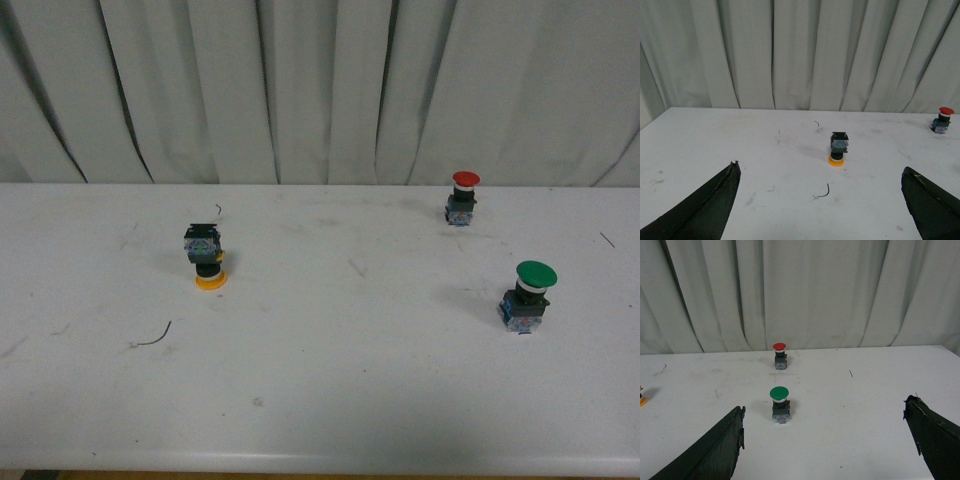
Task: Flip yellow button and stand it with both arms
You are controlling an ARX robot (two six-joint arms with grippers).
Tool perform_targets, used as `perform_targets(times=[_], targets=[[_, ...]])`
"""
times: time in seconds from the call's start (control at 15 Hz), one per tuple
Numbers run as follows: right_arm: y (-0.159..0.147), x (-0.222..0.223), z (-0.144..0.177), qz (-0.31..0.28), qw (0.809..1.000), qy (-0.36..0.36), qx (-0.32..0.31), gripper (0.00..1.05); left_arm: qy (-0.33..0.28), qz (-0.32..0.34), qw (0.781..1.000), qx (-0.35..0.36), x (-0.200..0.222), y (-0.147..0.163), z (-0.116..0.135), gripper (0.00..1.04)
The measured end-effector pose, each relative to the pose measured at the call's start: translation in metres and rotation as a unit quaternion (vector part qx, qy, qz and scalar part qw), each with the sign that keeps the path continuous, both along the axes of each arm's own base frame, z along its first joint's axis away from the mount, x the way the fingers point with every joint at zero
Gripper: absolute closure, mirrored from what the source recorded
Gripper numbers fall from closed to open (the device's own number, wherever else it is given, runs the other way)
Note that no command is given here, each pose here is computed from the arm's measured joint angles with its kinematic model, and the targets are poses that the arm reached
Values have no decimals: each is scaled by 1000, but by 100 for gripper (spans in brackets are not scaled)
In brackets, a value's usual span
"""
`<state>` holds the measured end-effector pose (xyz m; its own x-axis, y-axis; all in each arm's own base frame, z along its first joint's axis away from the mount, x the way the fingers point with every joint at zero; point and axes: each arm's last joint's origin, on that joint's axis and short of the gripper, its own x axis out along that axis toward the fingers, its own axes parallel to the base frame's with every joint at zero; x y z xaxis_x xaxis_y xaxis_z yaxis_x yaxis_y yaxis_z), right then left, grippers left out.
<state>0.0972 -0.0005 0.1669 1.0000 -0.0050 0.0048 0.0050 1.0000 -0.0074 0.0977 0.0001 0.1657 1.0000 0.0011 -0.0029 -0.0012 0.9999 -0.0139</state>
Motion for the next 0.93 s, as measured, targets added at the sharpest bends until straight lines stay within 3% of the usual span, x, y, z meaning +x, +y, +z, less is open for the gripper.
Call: perform_targets(times=[0.33, 0.4, 0.47, 0.53, 0.66, 0.8, 0.93], targets=[[0, 0, 0, 0, 1000, 0, 0, 6, 9, 4, 1000, -4, 0, 0, -1, 7], [0, 0, 0, -1, 1000, 0, 0, 6, 82, 50, 995, -29, 0, -2, -1, 7], [0, 0, 0, 0, 1000, 0, 0, 6, 102, 81, 990, -59, 2, -4, 5, 7], [0, 0, 0, 0, 1000, 0, 0, 6, 84, 97, 988, -84, 1, -5, 14, 7], [0, 0, 0, 0, 1000, -1, 0, 6, 45, 60, 992, -97, 12, -15, 34, 7], [0, 0, 0, 0, 1000, 0, 0, 6, 55, 40, 994, -91, 35, -21, 38, 7], [0, 0, 0, 0, 1000, 0, 0, 6, 43, 8, 995, -88, 70, -26, 57, 7]])
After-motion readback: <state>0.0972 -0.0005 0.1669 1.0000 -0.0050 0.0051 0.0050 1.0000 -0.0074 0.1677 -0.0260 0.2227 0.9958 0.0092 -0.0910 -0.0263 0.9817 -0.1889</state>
